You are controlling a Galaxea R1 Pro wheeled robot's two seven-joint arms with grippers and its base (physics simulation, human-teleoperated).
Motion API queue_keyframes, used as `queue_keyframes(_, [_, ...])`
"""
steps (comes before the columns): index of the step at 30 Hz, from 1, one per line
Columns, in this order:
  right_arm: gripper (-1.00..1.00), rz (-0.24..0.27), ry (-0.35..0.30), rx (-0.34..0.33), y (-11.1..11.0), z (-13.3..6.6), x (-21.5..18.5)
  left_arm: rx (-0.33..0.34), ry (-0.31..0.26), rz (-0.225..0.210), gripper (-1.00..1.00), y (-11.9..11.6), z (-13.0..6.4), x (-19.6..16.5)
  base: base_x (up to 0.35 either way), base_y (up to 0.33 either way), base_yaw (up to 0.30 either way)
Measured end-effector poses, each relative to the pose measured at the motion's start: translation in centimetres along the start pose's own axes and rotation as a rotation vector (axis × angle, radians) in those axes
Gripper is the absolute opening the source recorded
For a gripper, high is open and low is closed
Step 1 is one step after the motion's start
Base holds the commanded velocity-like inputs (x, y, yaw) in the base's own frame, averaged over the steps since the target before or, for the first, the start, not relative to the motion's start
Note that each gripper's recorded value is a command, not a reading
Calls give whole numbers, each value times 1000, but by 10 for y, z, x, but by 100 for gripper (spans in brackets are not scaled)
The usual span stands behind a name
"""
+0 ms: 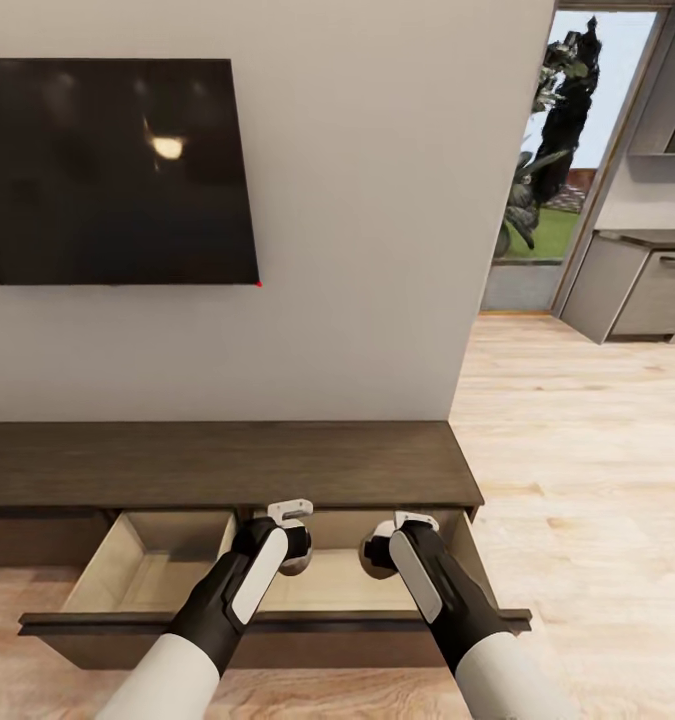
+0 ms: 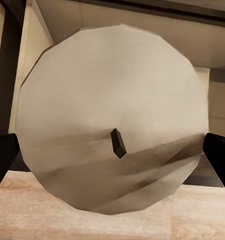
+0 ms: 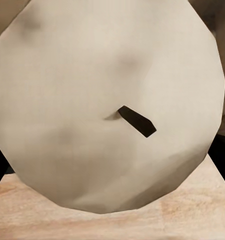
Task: Place each of the two pumpkins and all three candles from the living room inside a cabinet in the living room (use any cabinet), then make sure every cabinet is closed, and position the cauldron so it is next to a table in the living room.
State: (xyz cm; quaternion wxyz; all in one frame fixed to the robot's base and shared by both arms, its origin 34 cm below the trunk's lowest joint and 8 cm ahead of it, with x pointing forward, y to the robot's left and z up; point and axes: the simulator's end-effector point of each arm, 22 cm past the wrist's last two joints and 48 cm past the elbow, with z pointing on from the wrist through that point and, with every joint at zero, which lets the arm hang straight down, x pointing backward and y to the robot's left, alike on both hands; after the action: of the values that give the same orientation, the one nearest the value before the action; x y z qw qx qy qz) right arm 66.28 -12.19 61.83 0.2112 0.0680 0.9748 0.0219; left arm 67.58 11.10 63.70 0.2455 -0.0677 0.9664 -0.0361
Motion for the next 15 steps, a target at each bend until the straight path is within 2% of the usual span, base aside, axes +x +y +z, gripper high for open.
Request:
queue_keyframes(6, [-100, 14, -29, 3, -2, 10, -1, -11, -25, -28, -100, 4, 15, 6, 0, 0, 0])
queue_keyframes(15, [-100, 9, -49, 2, 0, 25, 5, -16, -27, -34, -100, 8, 32, 18, 0, 0, 0])
